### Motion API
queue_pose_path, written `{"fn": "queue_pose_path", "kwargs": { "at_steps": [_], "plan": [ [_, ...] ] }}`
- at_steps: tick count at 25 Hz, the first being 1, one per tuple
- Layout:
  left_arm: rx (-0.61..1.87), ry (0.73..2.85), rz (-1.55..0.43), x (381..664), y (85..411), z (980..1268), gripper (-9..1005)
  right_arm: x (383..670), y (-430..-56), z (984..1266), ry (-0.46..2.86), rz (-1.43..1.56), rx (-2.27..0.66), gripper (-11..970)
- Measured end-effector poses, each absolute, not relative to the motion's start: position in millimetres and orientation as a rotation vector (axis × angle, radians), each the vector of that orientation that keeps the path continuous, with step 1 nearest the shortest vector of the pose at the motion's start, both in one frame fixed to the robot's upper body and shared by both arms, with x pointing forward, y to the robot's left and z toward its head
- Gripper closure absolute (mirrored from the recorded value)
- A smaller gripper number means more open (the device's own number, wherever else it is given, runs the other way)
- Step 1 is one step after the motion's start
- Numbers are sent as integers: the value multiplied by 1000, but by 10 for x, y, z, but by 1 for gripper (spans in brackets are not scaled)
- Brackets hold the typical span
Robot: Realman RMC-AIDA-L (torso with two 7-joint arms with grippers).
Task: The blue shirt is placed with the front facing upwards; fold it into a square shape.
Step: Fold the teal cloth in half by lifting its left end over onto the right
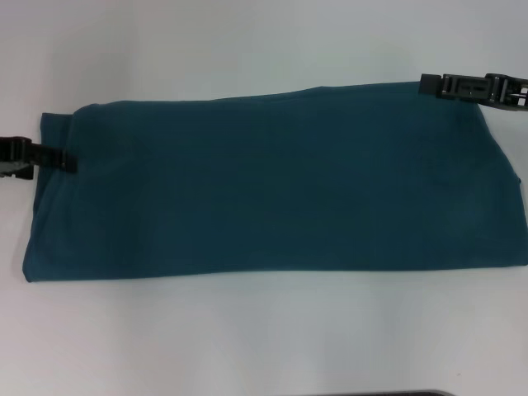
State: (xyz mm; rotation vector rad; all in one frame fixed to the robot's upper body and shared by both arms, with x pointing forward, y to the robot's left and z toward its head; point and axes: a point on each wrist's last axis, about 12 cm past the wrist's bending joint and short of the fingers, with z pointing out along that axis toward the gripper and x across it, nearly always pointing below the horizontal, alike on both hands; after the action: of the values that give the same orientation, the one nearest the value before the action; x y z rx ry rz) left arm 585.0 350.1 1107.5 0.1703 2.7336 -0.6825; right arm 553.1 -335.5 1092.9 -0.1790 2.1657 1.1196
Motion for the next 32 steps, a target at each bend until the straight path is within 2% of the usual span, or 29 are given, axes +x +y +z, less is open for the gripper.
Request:
{"fn": "queue_pose_path", "kwargs": {
  "at_steps": [19, 32],
  "plan": [
    [175, 2751, -646, 5888, 3446, 11037, 97, 5521, -3365, 10926, 2167, 1121, -177, 243],
    [264, 2776, -676, 5923, 3291, 11068, 97, 5519, -3370, 10928, 2166, 1119, -177, 243]
  ]
}}
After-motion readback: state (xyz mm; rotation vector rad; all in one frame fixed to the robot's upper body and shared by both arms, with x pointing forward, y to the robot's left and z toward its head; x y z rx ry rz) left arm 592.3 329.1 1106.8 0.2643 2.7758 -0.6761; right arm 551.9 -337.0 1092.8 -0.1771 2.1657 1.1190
